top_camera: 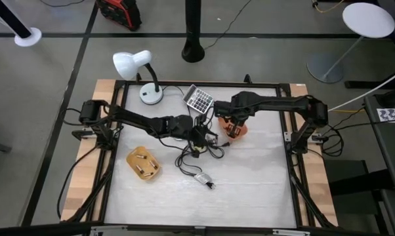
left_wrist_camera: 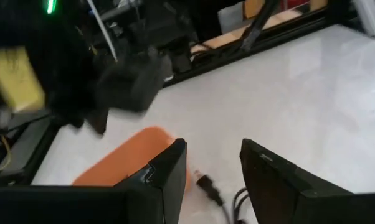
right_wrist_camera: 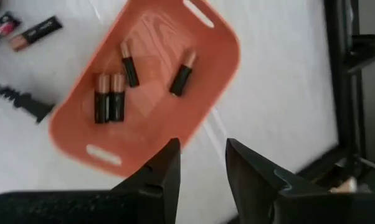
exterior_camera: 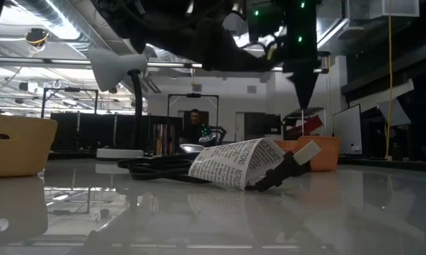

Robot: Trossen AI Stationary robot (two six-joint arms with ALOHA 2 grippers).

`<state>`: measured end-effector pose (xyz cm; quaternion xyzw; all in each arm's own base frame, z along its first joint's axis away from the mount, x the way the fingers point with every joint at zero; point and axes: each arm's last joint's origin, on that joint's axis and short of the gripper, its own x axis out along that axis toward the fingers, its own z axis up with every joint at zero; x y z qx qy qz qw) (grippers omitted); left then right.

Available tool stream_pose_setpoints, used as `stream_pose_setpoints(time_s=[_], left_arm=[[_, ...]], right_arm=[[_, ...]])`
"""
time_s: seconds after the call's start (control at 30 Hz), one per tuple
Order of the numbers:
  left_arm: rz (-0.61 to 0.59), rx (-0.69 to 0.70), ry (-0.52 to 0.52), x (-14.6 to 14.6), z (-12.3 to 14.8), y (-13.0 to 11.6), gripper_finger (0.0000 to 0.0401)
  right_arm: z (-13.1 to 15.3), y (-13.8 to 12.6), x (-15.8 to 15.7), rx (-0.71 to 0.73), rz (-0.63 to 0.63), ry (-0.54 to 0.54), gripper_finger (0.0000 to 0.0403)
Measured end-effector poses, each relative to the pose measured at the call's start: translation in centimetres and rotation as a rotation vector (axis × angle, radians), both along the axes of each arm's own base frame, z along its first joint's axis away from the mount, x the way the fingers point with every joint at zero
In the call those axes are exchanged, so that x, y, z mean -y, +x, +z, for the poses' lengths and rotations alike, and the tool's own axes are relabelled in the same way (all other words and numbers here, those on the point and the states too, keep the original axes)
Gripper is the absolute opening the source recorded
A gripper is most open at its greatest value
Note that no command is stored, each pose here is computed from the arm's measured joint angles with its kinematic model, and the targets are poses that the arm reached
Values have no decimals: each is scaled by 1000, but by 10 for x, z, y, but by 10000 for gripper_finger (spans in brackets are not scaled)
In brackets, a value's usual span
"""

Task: Sort batteries
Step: Put the brown battery into the orange bin

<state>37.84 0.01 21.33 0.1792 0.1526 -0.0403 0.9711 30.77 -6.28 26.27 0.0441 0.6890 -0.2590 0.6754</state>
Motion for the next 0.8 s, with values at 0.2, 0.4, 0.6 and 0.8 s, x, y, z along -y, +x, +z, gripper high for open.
stream_pose_setpoints(time_s=[0.2, 0.4, 0.6, 0.8], left_arm=[[-37, 10, 3, 12, 2, 0, 143], [-61, 24, 6, 20, 5, 0, 143], [-71, 44, 5, 23, 7, 1, 143], [-64, -39, -14, 23, -1, -2, 143]], right_arm=[[-33, 9, 19, 177, -45, 81, 120], [-51, 12, 36, 318, -80, 175, 120], [-58, 8, 46, 324, -111, 194, 120], [-51, 2, 59, 314, -134, 180, 120]])
